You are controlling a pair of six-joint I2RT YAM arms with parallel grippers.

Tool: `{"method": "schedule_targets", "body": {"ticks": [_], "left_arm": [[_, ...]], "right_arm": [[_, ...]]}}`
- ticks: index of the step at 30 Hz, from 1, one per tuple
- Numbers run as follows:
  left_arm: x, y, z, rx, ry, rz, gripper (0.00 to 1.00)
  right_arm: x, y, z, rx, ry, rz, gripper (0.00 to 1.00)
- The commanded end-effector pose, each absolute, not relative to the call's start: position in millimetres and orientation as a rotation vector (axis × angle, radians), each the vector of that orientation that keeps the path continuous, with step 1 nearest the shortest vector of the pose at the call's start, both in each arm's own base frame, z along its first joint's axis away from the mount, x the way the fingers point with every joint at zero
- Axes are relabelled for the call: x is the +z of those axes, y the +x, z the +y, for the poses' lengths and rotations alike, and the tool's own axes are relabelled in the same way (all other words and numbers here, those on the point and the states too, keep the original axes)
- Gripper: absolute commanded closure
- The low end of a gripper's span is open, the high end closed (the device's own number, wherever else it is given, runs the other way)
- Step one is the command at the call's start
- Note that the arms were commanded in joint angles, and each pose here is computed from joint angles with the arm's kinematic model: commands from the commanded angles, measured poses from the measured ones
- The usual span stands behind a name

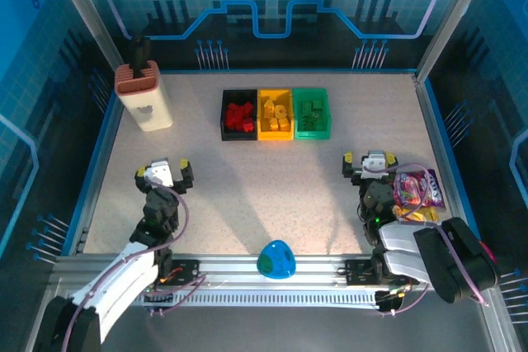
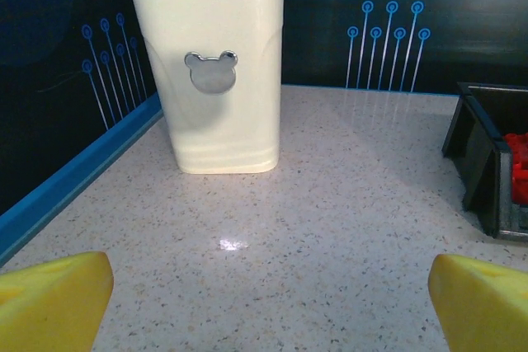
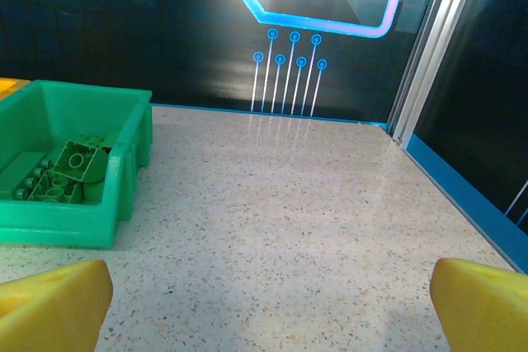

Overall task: Sort the legos into containers by color
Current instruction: Reset both arms

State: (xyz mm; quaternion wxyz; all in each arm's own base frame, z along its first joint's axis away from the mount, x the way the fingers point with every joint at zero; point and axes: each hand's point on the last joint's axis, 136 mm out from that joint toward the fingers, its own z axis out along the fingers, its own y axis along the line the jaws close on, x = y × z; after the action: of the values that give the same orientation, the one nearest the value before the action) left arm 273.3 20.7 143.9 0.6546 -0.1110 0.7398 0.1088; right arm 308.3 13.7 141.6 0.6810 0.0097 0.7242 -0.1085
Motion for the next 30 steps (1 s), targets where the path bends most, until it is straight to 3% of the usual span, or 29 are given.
{"method": "schedule_targets", "body": {"ticks": [1,30], "left_arm": [[151,277,20,0.209,-0.269,1.607,0.01],[149,310,20,0.218,-0.238,1.569,0.01]], "right_arm": [[153,305,10,-0.250,0.038,1.555,0.00],[145,326,8,-0.227,0.054,1.586,0.00]]}}
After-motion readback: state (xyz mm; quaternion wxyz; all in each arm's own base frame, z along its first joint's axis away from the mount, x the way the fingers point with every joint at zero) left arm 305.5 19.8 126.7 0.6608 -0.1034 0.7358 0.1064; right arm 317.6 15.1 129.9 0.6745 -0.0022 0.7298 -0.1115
